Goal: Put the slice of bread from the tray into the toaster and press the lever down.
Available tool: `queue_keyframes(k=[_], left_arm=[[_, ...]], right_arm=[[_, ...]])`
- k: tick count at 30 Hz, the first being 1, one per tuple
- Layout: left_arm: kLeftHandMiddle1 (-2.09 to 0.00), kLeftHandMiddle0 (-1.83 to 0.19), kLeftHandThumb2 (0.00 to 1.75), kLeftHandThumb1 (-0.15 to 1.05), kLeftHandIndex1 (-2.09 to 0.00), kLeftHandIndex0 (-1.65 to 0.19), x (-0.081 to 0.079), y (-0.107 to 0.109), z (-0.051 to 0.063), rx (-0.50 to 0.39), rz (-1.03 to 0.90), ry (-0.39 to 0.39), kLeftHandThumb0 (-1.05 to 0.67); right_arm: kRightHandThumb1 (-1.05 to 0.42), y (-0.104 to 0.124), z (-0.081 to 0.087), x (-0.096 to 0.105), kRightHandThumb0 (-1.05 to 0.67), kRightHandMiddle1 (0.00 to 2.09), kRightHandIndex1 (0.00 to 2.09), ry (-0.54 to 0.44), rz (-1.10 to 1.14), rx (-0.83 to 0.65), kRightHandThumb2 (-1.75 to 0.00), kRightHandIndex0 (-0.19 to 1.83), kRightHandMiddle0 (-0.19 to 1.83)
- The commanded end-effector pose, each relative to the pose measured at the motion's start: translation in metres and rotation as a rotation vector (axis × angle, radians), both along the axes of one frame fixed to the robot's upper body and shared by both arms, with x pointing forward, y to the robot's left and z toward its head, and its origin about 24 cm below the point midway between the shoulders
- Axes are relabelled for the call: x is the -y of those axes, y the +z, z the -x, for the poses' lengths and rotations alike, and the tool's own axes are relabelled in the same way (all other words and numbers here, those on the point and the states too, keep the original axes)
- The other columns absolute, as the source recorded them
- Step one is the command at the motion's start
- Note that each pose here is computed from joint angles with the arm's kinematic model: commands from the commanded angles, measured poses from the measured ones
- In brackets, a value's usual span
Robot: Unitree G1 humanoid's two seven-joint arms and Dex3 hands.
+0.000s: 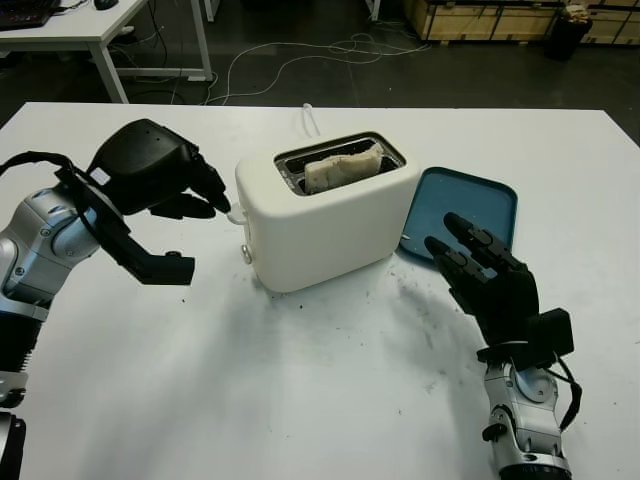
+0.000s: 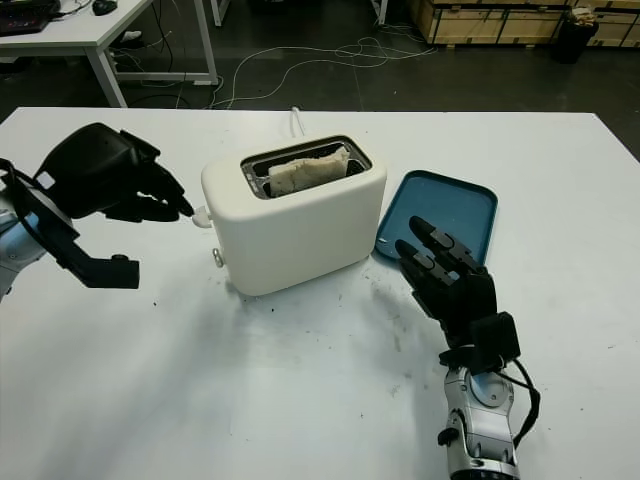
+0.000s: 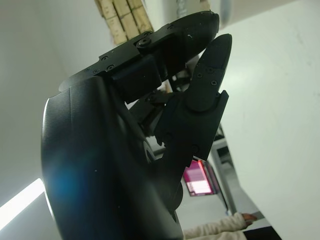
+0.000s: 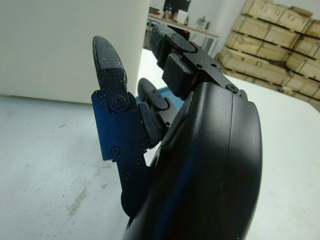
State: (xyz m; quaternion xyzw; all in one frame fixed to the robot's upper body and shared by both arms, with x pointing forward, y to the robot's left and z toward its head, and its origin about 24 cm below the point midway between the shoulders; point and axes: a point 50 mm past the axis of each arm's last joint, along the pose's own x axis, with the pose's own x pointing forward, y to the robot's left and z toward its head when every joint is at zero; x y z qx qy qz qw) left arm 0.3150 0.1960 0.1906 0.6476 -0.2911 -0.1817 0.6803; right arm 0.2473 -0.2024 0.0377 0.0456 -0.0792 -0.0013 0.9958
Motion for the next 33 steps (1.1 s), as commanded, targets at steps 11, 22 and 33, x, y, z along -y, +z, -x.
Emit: queue_keyframes(k=[11, 22, 33], left_arm=[[-1.32, -0.94, 0.00, 0.77, -0.01, -1.40, 0.005, 0.001, -0.003, 0.025, 0.003, -0.022, -0.36], [-1.25, -0.94, 0.00, 0.77, -0.01, -1.41, 0.006, -0.002, -0.005, 0.013, 0.004, -0.028, -0.36], [-1.27, -0.90, 0.01, 0.81, 0.00, -1.39, 0.006, -0.005, -0.002, -0.026, -0.007, -0.011, -0.38]], right_arm=[[-0.92, 0.000, 0.000, 0.001, -0.48, 0.00, 0.00, -0.006, -0.005, 0.008, -0.01, 0.76, 0.74], [-0.92, 0.000, 0.001, 0.002, -0.50, 0.00, 0.00, -0.015, -0.007, -0.003, -0.01, 0.77, 0.74], [-0.92, 0.001, 0.002, 0.003, -0.51, 0.00, 0.00, -0.014, -0.004, -0.002, 0.00, 0.77, 0.75]])
